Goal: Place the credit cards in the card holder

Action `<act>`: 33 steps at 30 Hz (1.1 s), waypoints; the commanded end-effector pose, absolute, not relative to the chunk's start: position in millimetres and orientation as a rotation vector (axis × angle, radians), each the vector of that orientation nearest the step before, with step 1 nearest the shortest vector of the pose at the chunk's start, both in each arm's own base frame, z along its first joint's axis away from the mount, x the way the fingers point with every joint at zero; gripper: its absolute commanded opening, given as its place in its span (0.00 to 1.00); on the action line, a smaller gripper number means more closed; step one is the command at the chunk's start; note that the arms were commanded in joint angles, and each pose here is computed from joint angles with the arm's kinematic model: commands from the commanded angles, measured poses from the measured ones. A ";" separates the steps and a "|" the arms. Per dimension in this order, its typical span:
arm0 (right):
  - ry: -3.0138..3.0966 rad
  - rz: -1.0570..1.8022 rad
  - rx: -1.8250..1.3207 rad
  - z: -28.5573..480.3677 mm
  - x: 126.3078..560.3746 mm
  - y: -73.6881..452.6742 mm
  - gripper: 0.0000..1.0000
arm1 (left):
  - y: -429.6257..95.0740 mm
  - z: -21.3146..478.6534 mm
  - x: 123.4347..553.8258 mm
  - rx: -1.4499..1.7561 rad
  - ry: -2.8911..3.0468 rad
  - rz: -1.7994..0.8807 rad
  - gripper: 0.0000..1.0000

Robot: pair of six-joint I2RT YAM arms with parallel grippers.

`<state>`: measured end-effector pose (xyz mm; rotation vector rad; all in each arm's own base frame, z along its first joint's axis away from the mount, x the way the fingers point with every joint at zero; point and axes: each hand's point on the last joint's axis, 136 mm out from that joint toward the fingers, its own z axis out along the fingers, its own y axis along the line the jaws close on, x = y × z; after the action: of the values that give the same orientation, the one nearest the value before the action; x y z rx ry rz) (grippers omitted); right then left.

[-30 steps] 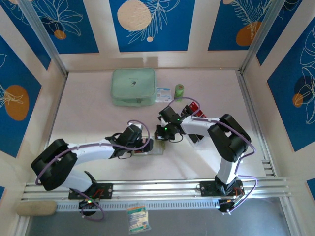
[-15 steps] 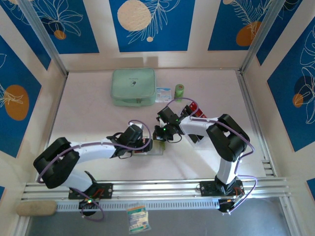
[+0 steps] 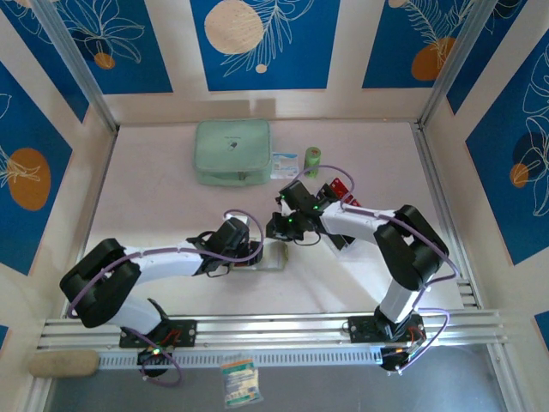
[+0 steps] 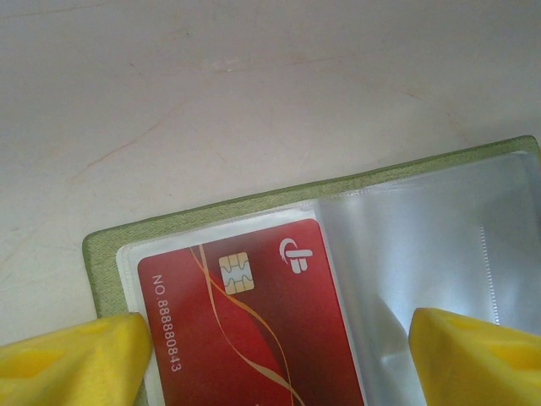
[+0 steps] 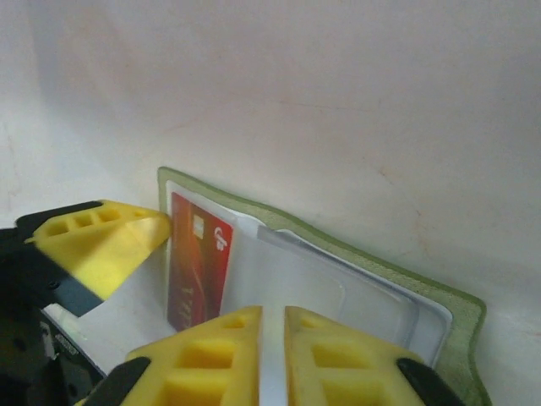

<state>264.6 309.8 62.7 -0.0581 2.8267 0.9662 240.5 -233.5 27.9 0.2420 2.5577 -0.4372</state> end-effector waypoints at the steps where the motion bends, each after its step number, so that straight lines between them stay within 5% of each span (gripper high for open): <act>1: 2.847 0.967 -0.020 57.7 258.3 303.3 0.21 | -239.3 15.9 228.1 0.280 2.615 -0.478 0.81; 16: 2.939 1.000 0.024 19.2 248.2 307.7 0.27 | -238.1 18.7 228.1 0.274 2.607 -0.480 0.81; 33: 2.867 1.181 0.009 53.2 250.4 322.0 0.27 | -240.0 42.1 235.1 0.262 2.553 -0.494 0.88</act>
<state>255.5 318.3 36.2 0.0122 2.8812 1.1012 239.3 -235.9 33.1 0.2441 2.5510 -0.4654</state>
